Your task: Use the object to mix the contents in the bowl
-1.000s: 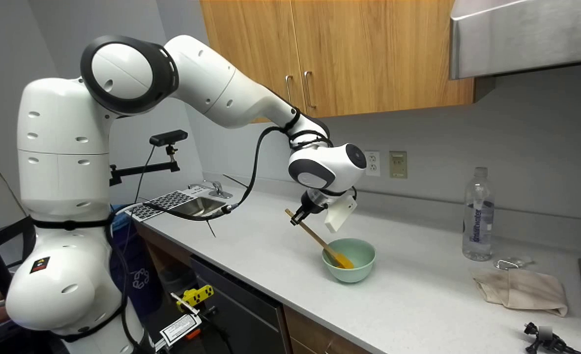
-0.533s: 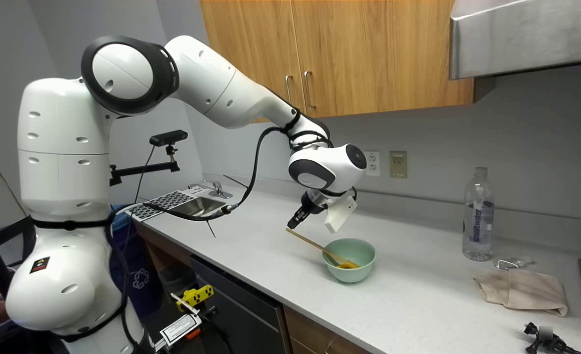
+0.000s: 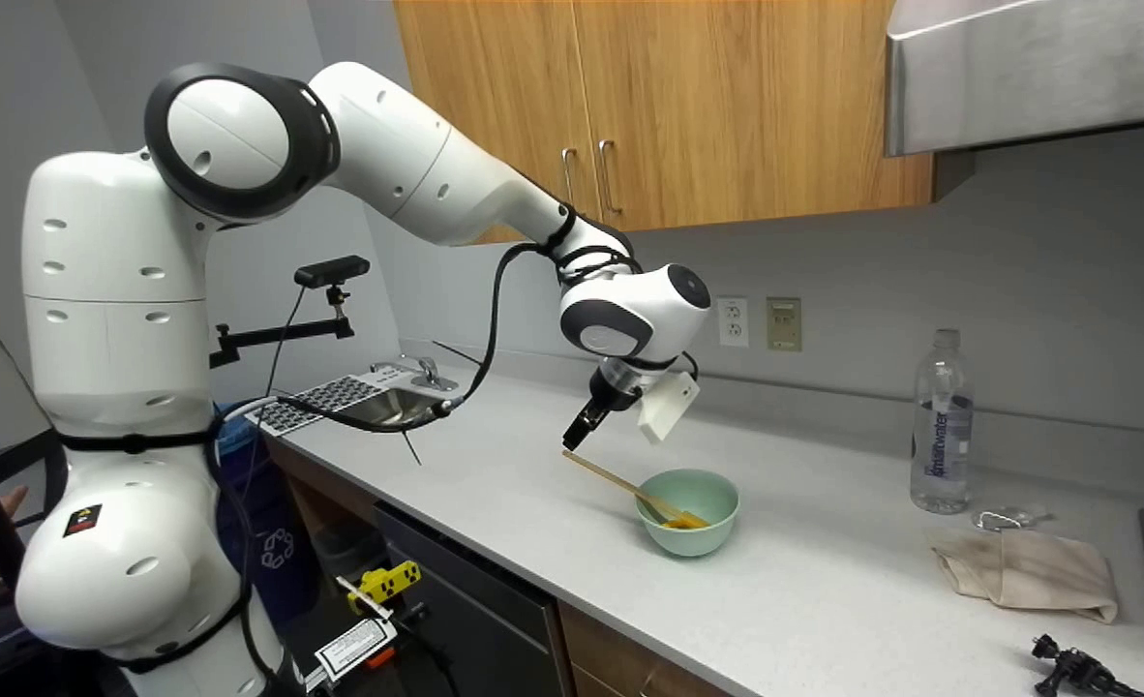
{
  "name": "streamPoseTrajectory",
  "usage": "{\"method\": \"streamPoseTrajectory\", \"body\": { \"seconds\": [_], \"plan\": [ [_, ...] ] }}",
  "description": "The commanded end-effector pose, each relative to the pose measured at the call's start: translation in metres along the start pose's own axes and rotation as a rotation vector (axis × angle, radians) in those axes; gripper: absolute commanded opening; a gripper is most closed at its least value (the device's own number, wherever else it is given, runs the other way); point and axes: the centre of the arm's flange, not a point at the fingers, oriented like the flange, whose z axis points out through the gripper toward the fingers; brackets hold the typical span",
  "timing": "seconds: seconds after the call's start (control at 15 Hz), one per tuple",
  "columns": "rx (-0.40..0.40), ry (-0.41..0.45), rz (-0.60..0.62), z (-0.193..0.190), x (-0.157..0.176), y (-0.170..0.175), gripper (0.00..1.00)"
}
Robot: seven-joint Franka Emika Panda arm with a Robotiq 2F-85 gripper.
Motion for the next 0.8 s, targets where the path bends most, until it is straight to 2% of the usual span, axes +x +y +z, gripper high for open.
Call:
{"method": "streamPoseTrajectory", "body": {
  "seconds": [0.0, 0.33, 0.73],
  "plan": [
    [0.025, -0.129, 0.000, -0.007, 0.033, -0.004, 1.00],
    [0.052, -0.326, 0.028, -0.013, 0.055, -0.016, 1.00],
    [0.000, -0.576, 0.010, -0.021, 0.083, -0.034, 1.00]
  ]
}}
